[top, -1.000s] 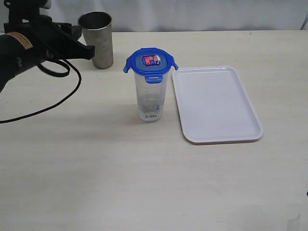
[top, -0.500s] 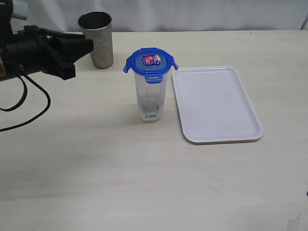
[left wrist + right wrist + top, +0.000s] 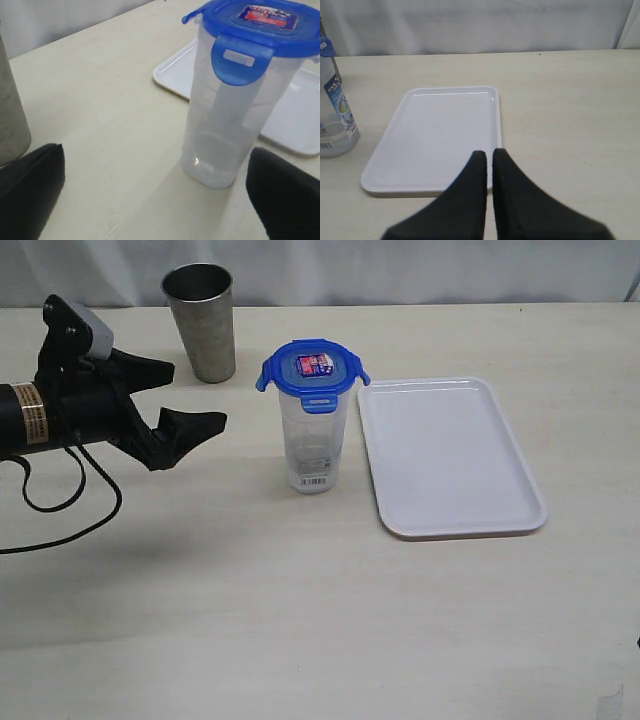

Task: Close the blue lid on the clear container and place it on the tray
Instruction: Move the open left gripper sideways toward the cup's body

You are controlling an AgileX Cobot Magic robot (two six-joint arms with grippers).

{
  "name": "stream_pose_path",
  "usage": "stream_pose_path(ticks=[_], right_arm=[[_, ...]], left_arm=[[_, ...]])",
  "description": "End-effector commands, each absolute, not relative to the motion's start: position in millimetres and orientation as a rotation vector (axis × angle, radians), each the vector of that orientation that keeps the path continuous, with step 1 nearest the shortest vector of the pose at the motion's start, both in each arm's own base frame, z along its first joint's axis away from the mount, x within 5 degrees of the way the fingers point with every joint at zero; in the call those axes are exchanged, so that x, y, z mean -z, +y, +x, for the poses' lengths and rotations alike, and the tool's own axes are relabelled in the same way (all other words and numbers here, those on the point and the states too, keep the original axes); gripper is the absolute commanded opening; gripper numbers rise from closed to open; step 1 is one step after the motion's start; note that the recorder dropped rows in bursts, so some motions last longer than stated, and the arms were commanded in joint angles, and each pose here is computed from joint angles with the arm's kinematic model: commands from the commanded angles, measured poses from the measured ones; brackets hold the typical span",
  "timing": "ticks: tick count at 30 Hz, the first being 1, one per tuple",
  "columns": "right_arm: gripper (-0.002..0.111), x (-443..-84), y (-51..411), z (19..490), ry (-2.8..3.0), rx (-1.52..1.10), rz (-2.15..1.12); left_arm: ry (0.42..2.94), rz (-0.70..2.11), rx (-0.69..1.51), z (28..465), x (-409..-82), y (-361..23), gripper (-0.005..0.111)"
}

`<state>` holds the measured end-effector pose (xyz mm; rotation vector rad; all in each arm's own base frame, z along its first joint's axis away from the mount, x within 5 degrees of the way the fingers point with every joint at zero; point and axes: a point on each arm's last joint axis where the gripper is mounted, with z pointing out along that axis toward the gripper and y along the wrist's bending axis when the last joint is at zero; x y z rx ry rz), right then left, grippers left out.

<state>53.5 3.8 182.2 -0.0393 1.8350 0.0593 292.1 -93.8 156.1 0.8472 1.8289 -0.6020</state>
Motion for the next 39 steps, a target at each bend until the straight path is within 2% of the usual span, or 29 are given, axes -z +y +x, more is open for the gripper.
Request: stream_pose_path(ticks=[1,6,9,12,15,21,32,39], right_arm=[[0.004,-182.1,3.7,53.3,1.829,-0.062,-0.032],[0.004,-182.1,3.7,53.3,1.829,-0.062,-0.032],[0.004,-182.1,3.7,53.3,1.829,-0.062,-0.032],[0.004,-182.1,3.7,53.3,1.829,-0.062,-0.032],[0.004,-182.1,3.7,53.3,1.829,-0.062,-0.032],[0.004,-182.1,3.7,53.3,1.829,-0.062,-0.032],[0.004,-182.1,3.7,53.3,1.829,-0.062,-0.032],[0.004,-182.1,3.7,53.3,1.829,-0.062,-0.032]], left_arm=[[1.759,0.808,0.663,292.2,-162.8,-97.1,0.092],[1.728,0.895,0.688,287.3,-162.3,-100.4,0.092],[1.805,0.820,0.677,290.2,-159.2,-97.1,0.092],[1.863,0.899,0.591,289.4,-150.9,-93.5,0.099],[1.758,1.091,0.593,282.4,-149.6,-98.6,0.103],[1.620,1.104,0.666,280.3,-155.6,-104.8,0.103],[1.612,1.060,0.791,293.9,-112.7,-110.6,0.103],[1.579,1.109,0.844,310.8,-95.2,-135.2,0.103]])
